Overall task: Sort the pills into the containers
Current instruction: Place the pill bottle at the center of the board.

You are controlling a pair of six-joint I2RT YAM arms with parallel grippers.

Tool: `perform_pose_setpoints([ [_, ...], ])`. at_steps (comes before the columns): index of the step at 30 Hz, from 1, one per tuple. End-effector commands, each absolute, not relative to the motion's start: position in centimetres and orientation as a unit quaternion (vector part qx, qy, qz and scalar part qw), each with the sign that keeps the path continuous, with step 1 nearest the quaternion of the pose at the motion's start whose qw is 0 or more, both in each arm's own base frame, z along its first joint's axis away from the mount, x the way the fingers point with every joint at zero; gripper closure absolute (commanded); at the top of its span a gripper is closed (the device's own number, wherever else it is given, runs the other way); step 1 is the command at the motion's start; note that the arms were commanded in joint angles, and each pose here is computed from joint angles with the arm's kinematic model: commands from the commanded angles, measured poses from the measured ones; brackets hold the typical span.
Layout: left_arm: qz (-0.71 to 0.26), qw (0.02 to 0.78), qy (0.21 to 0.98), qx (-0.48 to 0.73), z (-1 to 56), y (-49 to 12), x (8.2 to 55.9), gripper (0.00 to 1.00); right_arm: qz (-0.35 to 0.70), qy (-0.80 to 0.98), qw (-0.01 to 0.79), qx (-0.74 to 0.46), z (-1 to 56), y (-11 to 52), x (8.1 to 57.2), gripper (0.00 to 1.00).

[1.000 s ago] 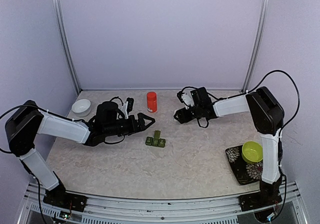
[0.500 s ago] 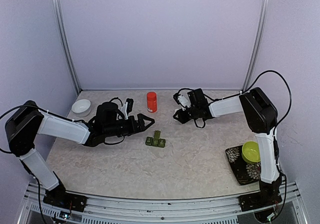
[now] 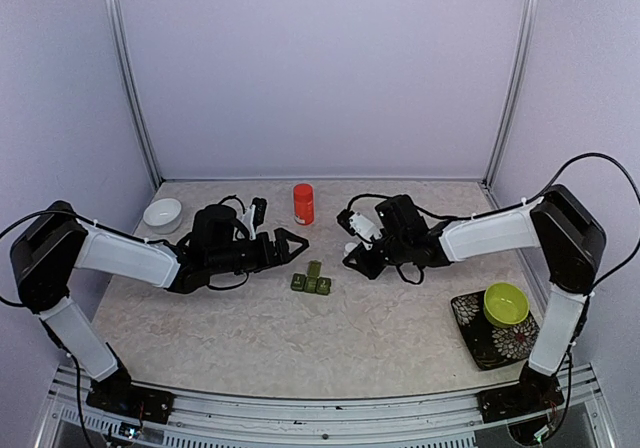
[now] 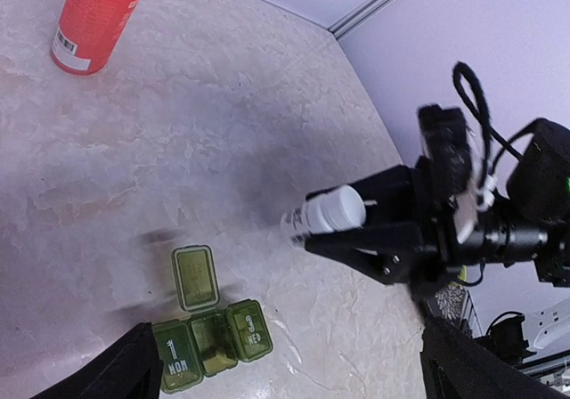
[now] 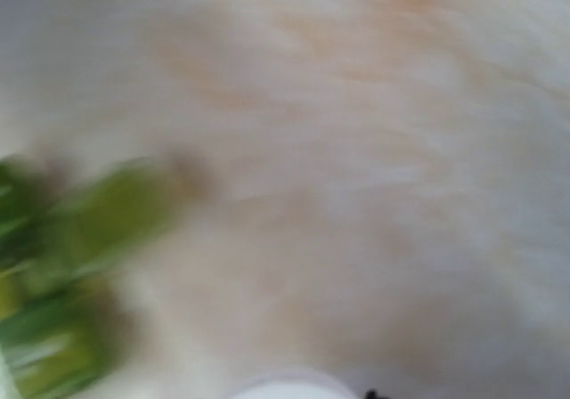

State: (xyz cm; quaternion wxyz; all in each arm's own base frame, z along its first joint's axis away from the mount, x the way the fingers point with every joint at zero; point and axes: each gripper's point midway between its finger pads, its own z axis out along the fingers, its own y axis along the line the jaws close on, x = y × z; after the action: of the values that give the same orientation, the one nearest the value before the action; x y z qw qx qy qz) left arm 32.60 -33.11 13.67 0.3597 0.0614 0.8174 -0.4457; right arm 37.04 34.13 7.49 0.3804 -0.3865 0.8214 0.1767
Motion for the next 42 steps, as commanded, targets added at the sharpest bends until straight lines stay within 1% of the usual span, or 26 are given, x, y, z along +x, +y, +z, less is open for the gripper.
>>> perform_pose_setpoints([
  [1,-0.44,0.369,0.815,0.073,14.1,-33.3,32.5,0.01,0.18,0.8,0.4,-0.41,8.8,34.8,33.4,0.84],
  [7,-0.428,0.375,0.817,0.093,14.3,-33.7,32.2,0.01,0.188,0.794,0.393,-0.425,7.0,33.8,29.6,0.84],
  [12,-0.422,0.382,0.816,0.104,14.8,-34.1,32.0,0.01,0.174,0.808,0.384,-0.411,5.3,32.5,29.0,0.83],
  [15,-0.42,0.383,0.815,0.111,15.0,-34.5,31.7,0.01,0.179,0.812,0.38,-0.404,4.6,32.3,28.7,0.8],
  [17,-0.418,0.385,0.815,0.116,15.3,-34.8,31.6,0.01,0.175,0.813,0.379,-0.406,4.3,32.3,28.4,0.74],
  [19,-0.413,0.386,0.816,0.123,15.4,-35.1,31.6,0.01,0.172,0.812,0.381,-0.407,4.4,32.2,28.2,0.66],
  [24,-0.404,0.387,0.817,0.144,15.8,-36.1,31.5,0.01,0.18,0.805,0.392,-0.407,6.2,32.0,27.7,0.48],
  [28,-0.38,0.384,0.824,0.174,15.9,-37.4,31.5,0.01,0.189,0.801,0.396,-0.408,8.0,31.5,26.8,0.38],
  [31,-0.356,0.38,0.83,0.198,15.7,-38.5,31.6,0.01,0.195,0.796,0.413,-0.398,10.2,30.7,26.3,0.3],
  [32,-0.349,0.377,0.833,0.204,15.6,-38.9,31.6,0.01,0.193,0.796,0.419,-0.391,10.9,30.3,26.2,0.24],
  [33,-0.342,0.377,0.834,0.213,15.6,-39.3,31.6,0.01,0.188,0.797,0.427,-0.383,11.6,29.8,26.3,0.17],
  [34,-0.334,0.376,0.836,0.22,15.5,-39.7,31.5,0.01,0.179,0.8,0.436,-0.371,12.3,29.1,26.5,0.03],
  [35,-0.329,0.377,0.835,0.23,15.7,-40.3,31.6,0.01,0.169,0.804,0.447,-0.355,13.2,28.4,26.7,0.0],
  [39,-0.311,0.365,0.838,0.263,15.1,-42.1,31.0,0.01,0.102,0.827,0.491,-0.255,15.4,23.8,28.3,0.0],
  [42,-0.299,0.358,0.838,0.283,14.6,-43.4,30.7,0.02,0.098,0.821,0.53,-0.185,17.7,21.1,28.6,0.0],
])
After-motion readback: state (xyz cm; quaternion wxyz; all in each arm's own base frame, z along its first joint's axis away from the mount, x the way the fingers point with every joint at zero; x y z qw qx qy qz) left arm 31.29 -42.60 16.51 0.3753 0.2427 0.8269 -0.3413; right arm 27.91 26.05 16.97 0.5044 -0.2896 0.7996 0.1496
